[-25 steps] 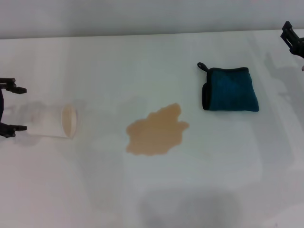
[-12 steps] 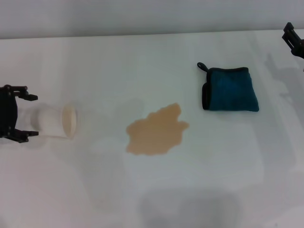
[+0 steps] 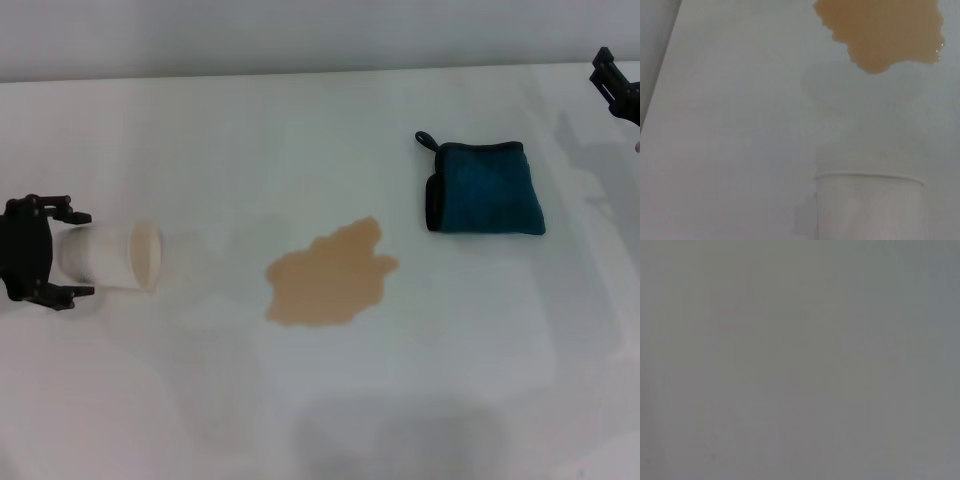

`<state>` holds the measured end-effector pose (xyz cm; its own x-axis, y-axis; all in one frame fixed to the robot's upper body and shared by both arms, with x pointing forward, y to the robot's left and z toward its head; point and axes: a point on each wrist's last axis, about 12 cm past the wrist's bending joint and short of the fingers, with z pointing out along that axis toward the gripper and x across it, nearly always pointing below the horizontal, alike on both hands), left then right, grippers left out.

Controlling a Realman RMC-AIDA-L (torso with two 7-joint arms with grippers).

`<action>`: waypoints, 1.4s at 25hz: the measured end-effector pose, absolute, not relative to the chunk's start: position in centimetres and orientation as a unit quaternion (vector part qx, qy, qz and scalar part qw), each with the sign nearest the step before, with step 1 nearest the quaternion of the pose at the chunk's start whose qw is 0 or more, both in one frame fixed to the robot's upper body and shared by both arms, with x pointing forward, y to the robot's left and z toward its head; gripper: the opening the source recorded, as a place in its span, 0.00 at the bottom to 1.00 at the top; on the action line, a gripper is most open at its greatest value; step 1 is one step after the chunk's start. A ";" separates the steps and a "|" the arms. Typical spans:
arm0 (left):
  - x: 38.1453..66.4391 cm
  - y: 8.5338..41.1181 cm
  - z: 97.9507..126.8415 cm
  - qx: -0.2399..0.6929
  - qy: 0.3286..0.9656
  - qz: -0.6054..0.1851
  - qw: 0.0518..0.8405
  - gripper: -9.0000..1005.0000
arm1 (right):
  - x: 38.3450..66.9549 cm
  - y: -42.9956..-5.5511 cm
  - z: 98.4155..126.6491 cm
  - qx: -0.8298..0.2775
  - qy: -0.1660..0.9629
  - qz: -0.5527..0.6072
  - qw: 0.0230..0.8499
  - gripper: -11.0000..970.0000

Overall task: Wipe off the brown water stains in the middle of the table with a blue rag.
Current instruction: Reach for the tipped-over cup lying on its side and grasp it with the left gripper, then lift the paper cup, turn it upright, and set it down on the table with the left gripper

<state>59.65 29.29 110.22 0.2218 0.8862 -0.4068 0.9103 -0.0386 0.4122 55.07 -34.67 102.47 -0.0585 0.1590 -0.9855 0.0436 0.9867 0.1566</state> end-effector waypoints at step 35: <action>57.3 29.9 109.5 0.468 0.661 -0.128 0.573 0.67 | 54.8 -35.0 102.4 0.072 0.726 0.037 0.683 0.88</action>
<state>57.25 29.89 109.54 0.0939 0.4719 -0.8767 0.7652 0.5291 0.3668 54.79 -35.01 102.39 -0.0580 0.1547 -0.9863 0.0537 0.9870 0.1517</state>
